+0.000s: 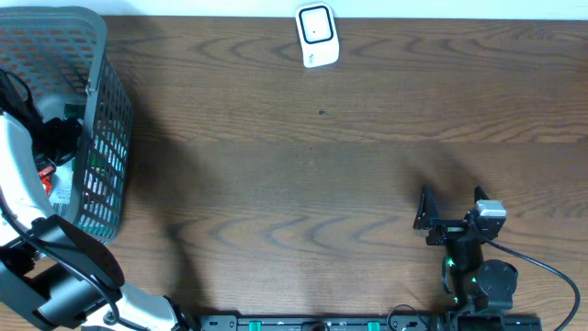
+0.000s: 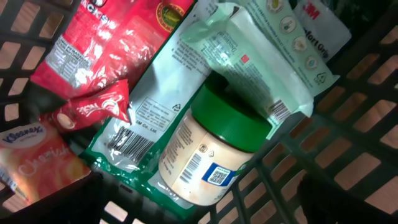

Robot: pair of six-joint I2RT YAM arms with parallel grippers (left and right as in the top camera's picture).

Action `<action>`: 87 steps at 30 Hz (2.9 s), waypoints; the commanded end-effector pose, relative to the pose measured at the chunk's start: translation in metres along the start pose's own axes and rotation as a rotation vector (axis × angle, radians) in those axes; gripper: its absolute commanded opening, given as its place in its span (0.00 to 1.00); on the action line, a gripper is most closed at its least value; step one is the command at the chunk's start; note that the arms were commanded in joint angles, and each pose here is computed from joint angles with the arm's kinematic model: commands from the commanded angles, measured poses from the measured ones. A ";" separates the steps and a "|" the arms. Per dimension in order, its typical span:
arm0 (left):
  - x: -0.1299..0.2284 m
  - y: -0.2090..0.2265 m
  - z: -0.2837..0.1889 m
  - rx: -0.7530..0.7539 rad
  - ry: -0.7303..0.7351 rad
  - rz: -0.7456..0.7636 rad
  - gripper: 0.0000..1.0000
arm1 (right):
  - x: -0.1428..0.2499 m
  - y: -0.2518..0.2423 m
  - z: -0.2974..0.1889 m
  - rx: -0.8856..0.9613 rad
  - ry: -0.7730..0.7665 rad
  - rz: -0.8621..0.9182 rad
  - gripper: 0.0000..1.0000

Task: Scan the item barcode
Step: 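Grasp the green-lidded jar in the basket with the left gripper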

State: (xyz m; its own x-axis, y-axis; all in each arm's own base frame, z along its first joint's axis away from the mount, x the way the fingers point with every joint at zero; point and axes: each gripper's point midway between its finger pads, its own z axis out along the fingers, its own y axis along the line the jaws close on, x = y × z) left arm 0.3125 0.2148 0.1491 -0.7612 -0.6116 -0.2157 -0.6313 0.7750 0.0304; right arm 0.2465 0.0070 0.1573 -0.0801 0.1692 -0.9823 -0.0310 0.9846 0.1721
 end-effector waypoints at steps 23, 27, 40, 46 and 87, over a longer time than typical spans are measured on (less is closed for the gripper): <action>0.033 -0.019 0.057 0.091 0.086 -0.018 0.87 | 0.002 0.001 0.000 -0.005 0.007 0.009 0.99; 0.039 -0.019 0.071 0.091 0.087 -0.018 0.82 | 0.002 0.001 0.000 -0.005 0.007 0.009 0.99; 0.041 -0.020 0.089 0.094 0.058 -0.018 0.73 | 0.002 0.001 0.000 -0.005 0.007 0.009 0.99; 0.048 -0.019 0.088 0.090 0.086 -0.019 0.82 | 0.002 0.001 0.000 -0.005 0.007 0.009 0.99; -0.003 -0.007 -0.233 0.218 -0.963 -0.060 0.55 | 0.002 0.001 0.000 -0.005 0.007 0.009 0.99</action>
State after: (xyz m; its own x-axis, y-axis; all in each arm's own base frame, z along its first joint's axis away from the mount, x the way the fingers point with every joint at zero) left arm 0.2989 0.1872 0.3265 -0.3417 -0.3947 -0.8529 -0.5774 0.8042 -0.1409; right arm 0.2465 0.0070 0.1573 -0.0801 0.1692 -0.9823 -0.0310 0.9846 0.1721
